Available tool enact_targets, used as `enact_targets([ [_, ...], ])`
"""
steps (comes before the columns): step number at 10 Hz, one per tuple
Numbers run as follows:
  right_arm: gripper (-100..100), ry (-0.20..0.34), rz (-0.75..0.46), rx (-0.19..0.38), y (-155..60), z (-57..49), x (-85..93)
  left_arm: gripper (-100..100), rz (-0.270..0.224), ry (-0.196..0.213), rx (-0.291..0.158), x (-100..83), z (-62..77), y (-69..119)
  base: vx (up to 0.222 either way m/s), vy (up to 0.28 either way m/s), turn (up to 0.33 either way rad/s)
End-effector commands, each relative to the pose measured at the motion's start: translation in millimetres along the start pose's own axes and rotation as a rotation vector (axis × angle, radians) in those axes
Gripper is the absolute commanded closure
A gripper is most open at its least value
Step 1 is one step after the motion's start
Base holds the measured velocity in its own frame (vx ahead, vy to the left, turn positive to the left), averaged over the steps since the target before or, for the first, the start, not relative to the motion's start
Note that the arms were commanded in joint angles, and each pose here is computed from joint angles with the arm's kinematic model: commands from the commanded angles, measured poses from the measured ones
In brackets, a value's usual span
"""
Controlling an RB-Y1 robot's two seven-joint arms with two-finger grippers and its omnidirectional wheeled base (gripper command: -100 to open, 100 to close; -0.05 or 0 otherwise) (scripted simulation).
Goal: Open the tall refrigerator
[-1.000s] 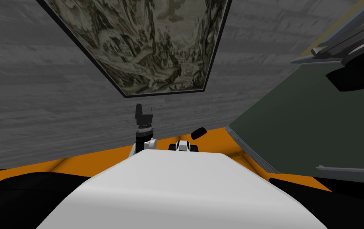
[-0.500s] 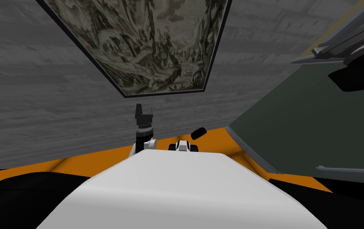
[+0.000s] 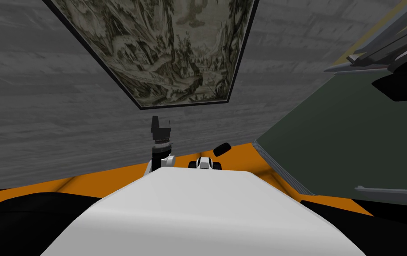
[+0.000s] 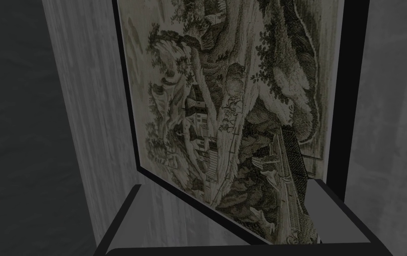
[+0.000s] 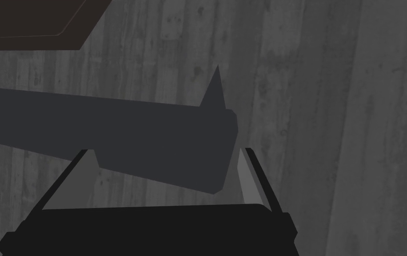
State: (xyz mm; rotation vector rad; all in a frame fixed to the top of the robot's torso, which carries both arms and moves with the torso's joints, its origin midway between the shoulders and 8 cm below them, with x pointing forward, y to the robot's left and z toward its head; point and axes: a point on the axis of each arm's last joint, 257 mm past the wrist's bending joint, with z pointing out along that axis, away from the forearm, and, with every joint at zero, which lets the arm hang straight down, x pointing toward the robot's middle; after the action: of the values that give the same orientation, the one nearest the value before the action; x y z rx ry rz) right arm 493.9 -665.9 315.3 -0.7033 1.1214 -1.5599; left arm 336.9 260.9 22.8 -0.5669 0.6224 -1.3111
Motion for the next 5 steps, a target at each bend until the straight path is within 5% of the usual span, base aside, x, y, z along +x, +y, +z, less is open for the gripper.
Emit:
enact_targets([
  [1,-100,0.005,-0.008,0.029,-26.1,1.4,1.9,0,0.0,0.0,0.0,0.0,0.0,0.0,0.007,0.003,0.004],
  [5,-100,0.009,-0.014,0.017,-20.3,0.7,4.3,0,0.0,0.0,0.0,0.0,0.0,0.0,0.005,0.0,-0.004],
])
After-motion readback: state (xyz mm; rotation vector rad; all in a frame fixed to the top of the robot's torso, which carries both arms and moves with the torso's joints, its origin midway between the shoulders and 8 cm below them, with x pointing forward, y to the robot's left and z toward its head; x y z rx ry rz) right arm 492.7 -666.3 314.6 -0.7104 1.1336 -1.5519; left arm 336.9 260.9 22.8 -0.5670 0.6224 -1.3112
